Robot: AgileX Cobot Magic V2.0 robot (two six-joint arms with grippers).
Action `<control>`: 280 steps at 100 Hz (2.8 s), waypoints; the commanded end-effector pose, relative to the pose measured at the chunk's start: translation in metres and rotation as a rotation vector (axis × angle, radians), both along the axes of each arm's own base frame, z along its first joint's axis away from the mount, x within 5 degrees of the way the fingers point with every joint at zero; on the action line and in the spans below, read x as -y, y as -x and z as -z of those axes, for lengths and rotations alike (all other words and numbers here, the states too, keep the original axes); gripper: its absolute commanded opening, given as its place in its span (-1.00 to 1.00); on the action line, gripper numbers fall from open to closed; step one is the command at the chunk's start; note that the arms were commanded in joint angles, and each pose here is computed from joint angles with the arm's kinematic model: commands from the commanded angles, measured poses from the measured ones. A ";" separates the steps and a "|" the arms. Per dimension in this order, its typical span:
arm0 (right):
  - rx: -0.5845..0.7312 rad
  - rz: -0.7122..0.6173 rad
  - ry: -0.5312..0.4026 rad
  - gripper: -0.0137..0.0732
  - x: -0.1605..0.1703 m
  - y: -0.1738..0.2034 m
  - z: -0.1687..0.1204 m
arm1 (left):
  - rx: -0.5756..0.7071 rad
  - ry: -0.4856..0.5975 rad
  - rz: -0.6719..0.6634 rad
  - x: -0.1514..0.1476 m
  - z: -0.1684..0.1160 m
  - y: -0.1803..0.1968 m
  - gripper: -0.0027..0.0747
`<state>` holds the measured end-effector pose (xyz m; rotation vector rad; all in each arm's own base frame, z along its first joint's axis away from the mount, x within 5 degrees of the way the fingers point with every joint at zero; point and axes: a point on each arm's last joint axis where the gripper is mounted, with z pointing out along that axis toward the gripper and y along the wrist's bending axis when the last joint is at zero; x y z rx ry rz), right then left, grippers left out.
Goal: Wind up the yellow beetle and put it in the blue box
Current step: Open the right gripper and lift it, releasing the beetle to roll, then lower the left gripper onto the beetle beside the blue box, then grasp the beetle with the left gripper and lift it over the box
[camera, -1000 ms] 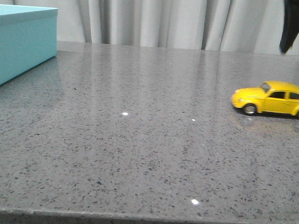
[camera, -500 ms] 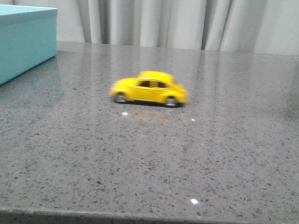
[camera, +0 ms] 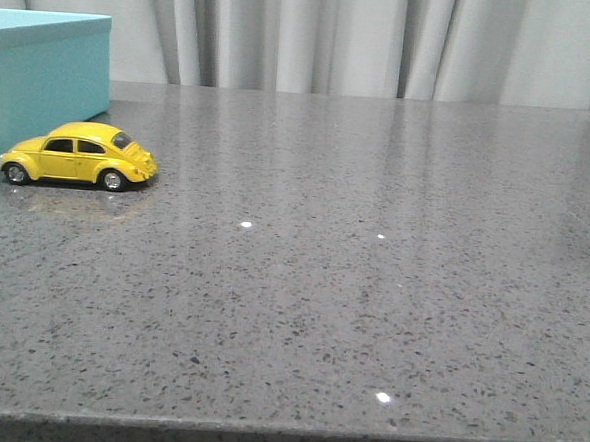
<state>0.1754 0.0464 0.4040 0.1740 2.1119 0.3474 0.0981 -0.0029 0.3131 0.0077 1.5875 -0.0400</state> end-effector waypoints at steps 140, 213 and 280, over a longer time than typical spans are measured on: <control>0.251 -0.018 -0.065 0.44 0.010 0.036 -0.025 | -0.482 -0.756 0.684 0.119 -0.056 -0.144 0.29; 0.293 -0.026 -0.095 0.44 0.009 0.035 -0.030 | -0.809 -1.132 0.842 0.143 -0.007 -0.220 0.29; 0.297 -0.027 -0.097 0.44 0.008 0.035 -0.030 | -0.874 -1.173 0.854 0.145 0.014 -0.230 -0.24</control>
